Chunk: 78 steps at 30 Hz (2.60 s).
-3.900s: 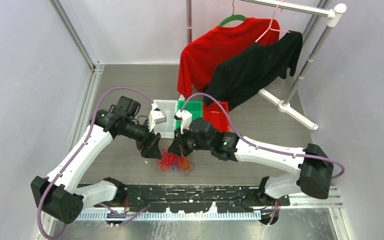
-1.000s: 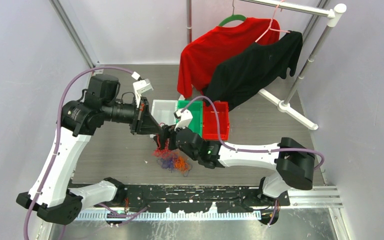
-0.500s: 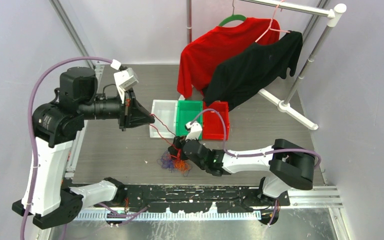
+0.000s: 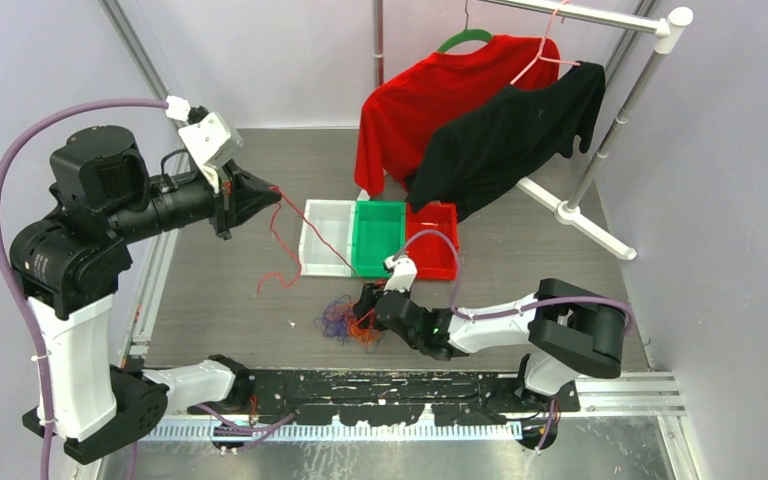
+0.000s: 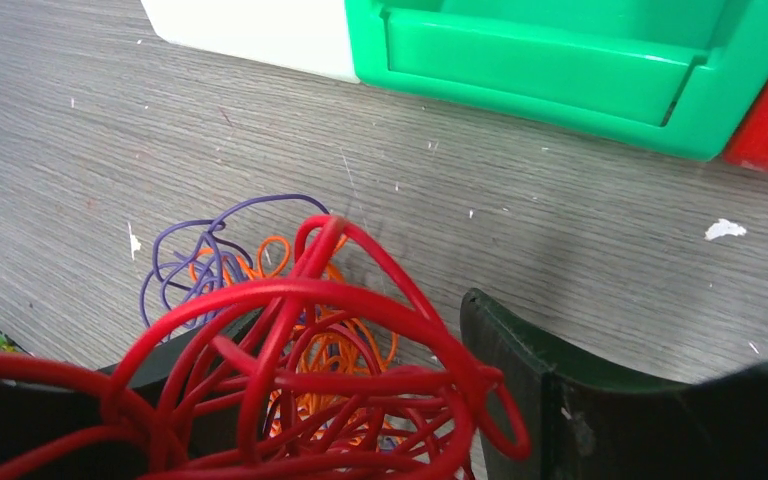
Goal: Untangle the cables
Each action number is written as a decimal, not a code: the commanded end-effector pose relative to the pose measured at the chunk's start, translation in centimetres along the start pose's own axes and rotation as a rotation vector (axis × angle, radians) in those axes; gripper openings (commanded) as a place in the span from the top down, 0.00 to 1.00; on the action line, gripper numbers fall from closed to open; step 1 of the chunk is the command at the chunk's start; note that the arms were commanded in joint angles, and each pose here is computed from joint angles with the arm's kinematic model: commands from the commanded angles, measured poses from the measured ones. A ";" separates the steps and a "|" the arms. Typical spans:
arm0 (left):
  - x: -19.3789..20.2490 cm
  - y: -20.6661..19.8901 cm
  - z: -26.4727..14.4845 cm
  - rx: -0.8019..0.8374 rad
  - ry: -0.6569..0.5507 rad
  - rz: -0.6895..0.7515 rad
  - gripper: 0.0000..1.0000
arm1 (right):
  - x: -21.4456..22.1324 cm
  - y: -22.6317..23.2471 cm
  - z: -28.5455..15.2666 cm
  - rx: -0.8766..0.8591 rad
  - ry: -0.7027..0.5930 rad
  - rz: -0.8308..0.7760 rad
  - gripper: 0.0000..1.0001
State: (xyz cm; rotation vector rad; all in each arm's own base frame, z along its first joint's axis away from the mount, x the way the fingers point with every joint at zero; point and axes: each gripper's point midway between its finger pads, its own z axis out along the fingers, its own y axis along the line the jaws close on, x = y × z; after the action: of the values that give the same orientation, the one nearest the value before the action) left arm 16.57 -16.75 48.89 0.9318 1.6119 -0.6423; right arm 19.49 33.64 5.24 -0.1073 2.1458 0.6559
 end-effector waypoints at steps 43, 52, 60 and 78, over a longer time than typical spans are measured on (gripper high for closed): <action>-13.6 9.2 -8.4 -0.677 -0.503 0.336 1.00 | -6.0 7.4 -5.2 -0.231 -0.132 -0.140 0.21; -9.2 4.4 -4.7 -0.348 -0.378 0.291 1.00 | -11.3 18.9 -11.2 -0.708 -0.178 -0.221 0.23; -8.8 0.7 -3.9 -0.139 -0.392 0.246 1.00 | -10.8 19.3 -10.2 -0.725 -0.184 -0.290 0.22; -10.4 -0.5 -4.4 -0.082 -0.440 0.227 1.00 | -10.6 15.0 -6.4 -0.606 -0.156 -0.160 0.71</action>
State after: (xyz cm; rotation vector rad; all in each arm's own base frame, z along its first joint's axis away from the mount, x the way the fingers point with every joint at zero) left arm 15.59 -16.14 57.93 0.8430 1.1831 -0.5588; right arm 16.50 41.20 21.54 -0.5739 1.7471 1.1194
